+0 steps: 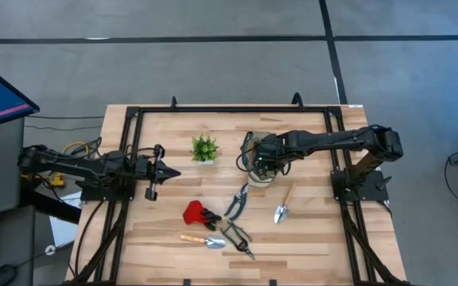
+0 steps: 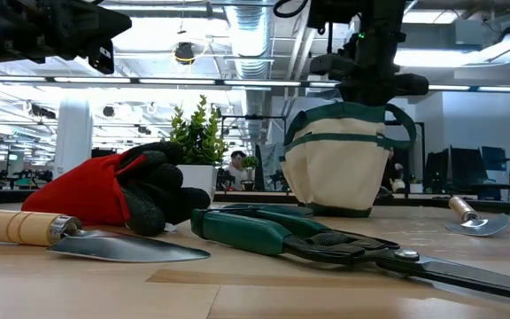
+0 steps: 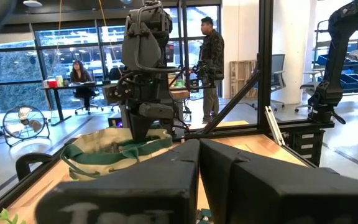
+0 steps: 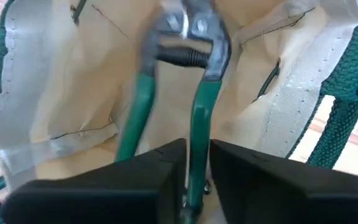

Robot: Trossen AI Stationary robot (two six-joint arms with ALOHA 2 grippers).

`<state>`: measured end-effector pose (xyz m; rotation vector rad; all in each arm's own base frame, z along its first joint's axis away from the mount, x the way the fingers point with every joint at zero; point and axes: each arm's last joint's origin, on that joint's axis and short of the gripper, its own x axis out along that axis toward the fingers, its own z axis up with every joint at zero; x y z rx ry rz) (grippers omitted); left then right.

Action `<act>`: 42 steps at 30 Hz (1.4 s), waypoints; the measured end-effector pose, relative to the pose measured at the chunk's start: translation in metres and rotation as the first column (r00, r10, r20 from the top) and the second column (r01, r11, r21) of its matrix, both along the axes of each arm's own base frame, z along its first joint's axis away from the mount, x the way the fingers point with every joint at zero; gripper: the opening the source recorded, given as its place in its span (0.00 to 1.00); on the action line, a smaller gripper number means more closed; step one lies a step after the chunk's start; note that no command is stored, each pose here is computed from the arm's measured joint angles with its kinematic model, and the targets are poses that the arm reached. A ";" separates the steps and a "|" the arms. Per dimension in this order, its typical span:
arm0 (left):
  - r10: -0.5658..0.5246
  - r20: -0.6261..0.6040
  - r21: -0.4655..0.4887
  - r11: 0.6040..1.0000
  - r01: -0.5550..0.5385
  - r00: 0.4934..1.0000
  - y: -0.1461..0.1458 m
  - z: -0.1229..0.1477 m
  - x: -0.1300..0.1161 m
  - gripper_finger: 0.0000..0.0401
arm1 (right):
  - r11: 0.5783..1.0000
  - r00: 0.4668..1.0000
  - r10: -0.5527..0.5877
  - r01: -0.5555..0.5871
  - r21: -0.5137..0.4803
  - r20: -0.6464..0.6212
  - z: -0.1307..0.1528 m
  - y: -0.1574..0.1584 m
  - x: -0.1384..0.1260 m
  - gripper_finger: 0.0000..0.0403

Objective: Pick & Place Garden tools in Gardening bag
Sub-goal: Put the right green fruit pruner into the white gardening bag, then put the green shear scissors into the white gardening bag

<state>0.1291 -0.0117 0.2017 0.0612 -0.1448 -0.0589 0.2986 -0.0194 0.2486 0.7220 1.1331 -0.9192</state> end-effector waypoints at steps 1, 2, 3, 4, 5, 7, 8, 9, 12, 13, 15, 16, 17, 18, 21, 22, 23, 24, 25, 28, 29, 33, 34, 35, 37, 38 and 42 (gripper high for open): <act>0.000 0.000 0.000 1.000 0.000 1.000 0.000 0.000 0.000 0.01 | 1.000 1.000 0.000 0.000 0.000 0.001 0.000 0.000 0.000 0.19; 0.000 0.000 0.000 1.000 0.000 1.000 0.000 0.000 0.000 0.01 | 1.000 1.000 0.000 0.000 0.000 0.001 0.000 0.000 0.000 0.21; -0.001 0.000 0.000 1.000 0.001 1.000 0.000 0.000 0.000 0.01 | 1.000 1.000 0.000 0.000 0.000 0.001 0.000 0.000 0.000 0.22; -0.001 0.000 0.000 1.000 0.001 1.000 0.000 0.000 0.000 0.01 | 1.000 1.000 0.001 -0.001 0.000 0.001 0.000 0.000 0.000 0.23; 0.000 0.000 0.000 1.000 0.000 1.000 0.000 0.000 0.000 0.01 | 1.000 1.000 0.004 -0.004 -0.001 0.002 0.000 0.000 0.000 0.23; 0.000 0.000 0.000 1.000 0.000 1.000 0.000 0.000 0.000 0.01 | 0.999 0.999 0.035 -0.035 -0.002 0.001 0.001 0.000 0.001 0.23; 0.000 -0.001 0.000 1.000 0.000 1.000 0.000 0.000 0.000 0.01 | 0.999 0.999 0.055 -0.055 0.000 0.002 0.003 0.000 0.001 0.22; 0.000 -0.001 0.000 1.000 0.000 1.000 0.000 0.000 0.000 0.01 | 0.997 0.997 0.075 -0.075 -0.003 0.009 0.007 0.000 0.001 0.21; -0.001 0.000 0.000 1.000 0.001 1.000 0.000 0.000 0.000 0.01 | 0.991 0.990 0.129 -0.127 -0.041 0.059 0.024 0.002 0.007 0.16; -0.001 0.000 0.000 1.000 0.001 1.000 0.000 0.000 0.000 0.01 | 0.987 0.986 0.153 -0.148 -0.068 0.071 0.031 0.004 0.009 0.14; -0.001 0.000 0.000 1.000 0.001 1.000 0.000 0.000 0.000 0.01 | 0.972 0.973 0.206 -0.192 -0.135 0.105 0.048 0.008 0.014 0.08; -0.001 0.000 0.001 1.000 0.001 1.000 0.000 0.000 0.000 0.01 | 0.962 0.965 0.235 -0.214 -0.168 0.119 0.057 0.011 0.016 0.05; -0.001 0.000 0.000 1.000 0.001 1.000 0.000 0.000 0.000 0.01 | 0.950 0.955 0.268 -0.240 -0.200 0.128 0.065 0.015 0.018 0.02; -0.001 0.000 0.000 1.000 0.001 1.000 0.000 0.000 0.000 0.01 | 0.936 0.944 0.301 -0.265 -0.230 0.137 0.073 0.020 0.019 0.01; -0.002 -0.001 0.000 1.000 0.002 1.000 0.000 0.000 0.000 0.01 | 0.898 0.914 0.371 -0.309 -0.312 0.164 0.092 0.038 0.020 0.03; -0.003 -0.001 0.000 1.000 0.003 1.000 0.000 0.000 0.000 0.01 | 0.887 0.906 0.389 -0.320 -0.333 0.167 0.096 0.045 0.020 0.03; -0.004 -0.001 0.000 1.000 0.004 1.000 0.000 0.000 0.000 0.01 | 0.874 0.896 0.412 -0.338 -0.349 0.163 0.097 0.052 0.019 0.02; -0.004 -0.002 0.000 1.000 0.004 1.000 0.000 0.000 0.000 0.01 | 0.859 0.885 0.440 -0.364 -0.359 0.155 0.098 0.059 0.018 0.01; -0.004 -0.002 0.000 1.000 0.004 1.000 0.000 0.000 0.000 0.01 | 0.848 0.875 0.461 -0.385 -0.364 0.147 0.098 0.066 0.017 0.01; -0.007 -0.004 -0.004 1.000 0.007 1.000 0.000 0.000 0.000 0.01 | 0.811 0.845 0.525 -0.461 -0.360 0.101 0.096 0.085 0.011 0.01; -0.010 -0.004 -0.004 1.000 0.010 1.000 0.000 0.000 0.000 0.01 | 0.794 0.831 0.550 -0.489 -0.361 0.084 0.095 0.092 0.008 0.01; -0.025 -0.005 -0.004 1.000 0.025 1.000 -0.001 0.000 0.000 0.01 | 0.725 0.764 0.643 -0.584 -0.365 0.056 0.090 0.120 0.001 0.00; -0.025 -0.004 -0.004 1.000 0.025 1.000 -0.001 0.000 0.000 0.01 | 0.712 0.750 0.660 -0.602 -0.363 0.050 0.089 0.126 -0.002 0.01; -0.025 -0.004 -0.004 1.000 0.025 1.000 -0.001 0.000 0.000 0.01 | 0.697 0.735 0.677 -0.619 -0.362 0.047 0.088 0.133 -0.005 0.01; -0.025 -0.004 -0.004 1.000 0.025 1.000 -0.001 0.000 0.000 0.01 | 0.672 0.708 0.704 -0.643 -0.367 0.048 0.088 0.146 -0.010 0.00; -0.025 -0.004 -0.004 1.000 0.025 1.000 -0.001 0.000 0.000 0.01 | 0.666 0.702 0.710 -0.645 -0.375 0.053 0.088 0.152 -0.013 0.00; -0.025 -0.004 -0.005 1.000 0.025 1.000 -0.001 0.000 0.000 0.01 | 0.686 0.721 0.685 -0.590 -0.426 0.102 0.089 0.175 -0.025 0.00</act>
